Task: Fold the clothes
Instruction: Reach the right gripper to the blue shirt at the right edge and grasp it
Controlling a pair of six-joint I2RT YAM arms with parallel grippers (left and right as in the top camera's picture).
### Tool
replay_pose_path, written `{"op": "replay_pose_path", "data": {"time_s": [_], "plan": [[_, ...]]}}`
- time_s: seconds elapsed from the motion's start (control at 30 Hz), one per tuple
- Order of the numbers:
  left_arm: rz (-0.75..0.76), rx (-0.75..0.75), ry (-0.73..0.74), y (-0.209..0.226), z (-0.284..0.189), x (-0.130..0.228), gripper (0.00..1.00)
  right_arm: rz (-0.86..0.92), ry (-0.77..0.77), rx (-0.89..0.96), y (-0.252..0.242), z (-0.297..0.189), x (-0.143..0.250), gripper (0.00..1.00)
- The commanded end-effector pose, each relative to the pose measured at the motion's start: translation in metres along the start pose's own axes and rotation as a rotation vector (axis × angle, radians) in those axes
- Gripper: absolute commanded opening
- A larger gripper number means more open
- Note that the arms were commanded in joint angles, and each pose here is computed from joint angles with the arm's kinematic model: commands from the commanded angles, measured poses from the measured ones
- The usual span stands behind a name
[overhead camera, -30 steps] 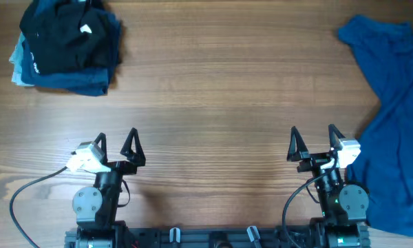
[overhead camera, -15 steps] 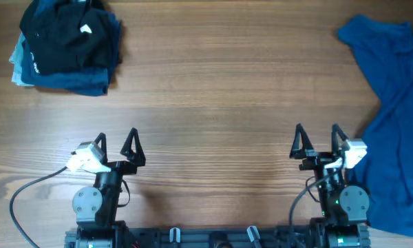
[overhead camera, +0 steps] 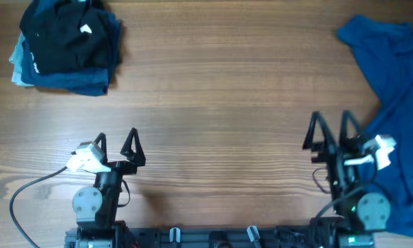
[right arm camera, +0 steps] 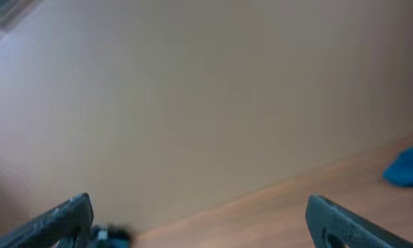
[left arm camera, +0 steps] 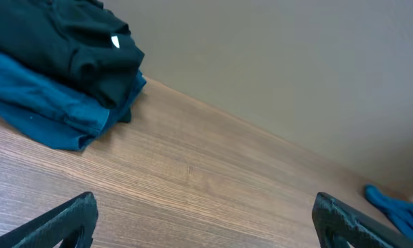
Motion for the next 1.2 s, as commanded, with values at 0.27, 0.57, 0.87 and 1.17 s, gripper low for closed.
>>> {"op": "replay_pose_path", "data": {"time_s": [0.27,0.57,0.87,1.17], "plan": [[0.022,-0.023,-0.006,0.005,0.0,0.001,1.0,-0.214,0.481,0.493,-0.102,0.189,-0.053,1.0],[0.022,-0.023,-0.006,0.005,0.0,0.001,1.0,-0.256,0.533,0.722,-0.229,0.221,-0.086,0.99],[0.022,-0.023,-0.006,0.005,0.0,0.001,1.0,-0.337,0.746,0.834,-0.362,0.19,-0.023,0.99],[0.022,-0.023,-0.006,0.005,0.0,0.001,1.0,-0.409,0.808,0.953,-0.426,0.159,-0.005,0.99]]}}
Point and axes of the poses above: each gripper's point midway between its finger pads, its own z axis out along the fingers, its own y axis along the line the jaws close on, x = y × z, the point moved 3 cm from there along -z, back along the fingers, and after that the axes turned 1 degree about z, right-handed, at the moved point
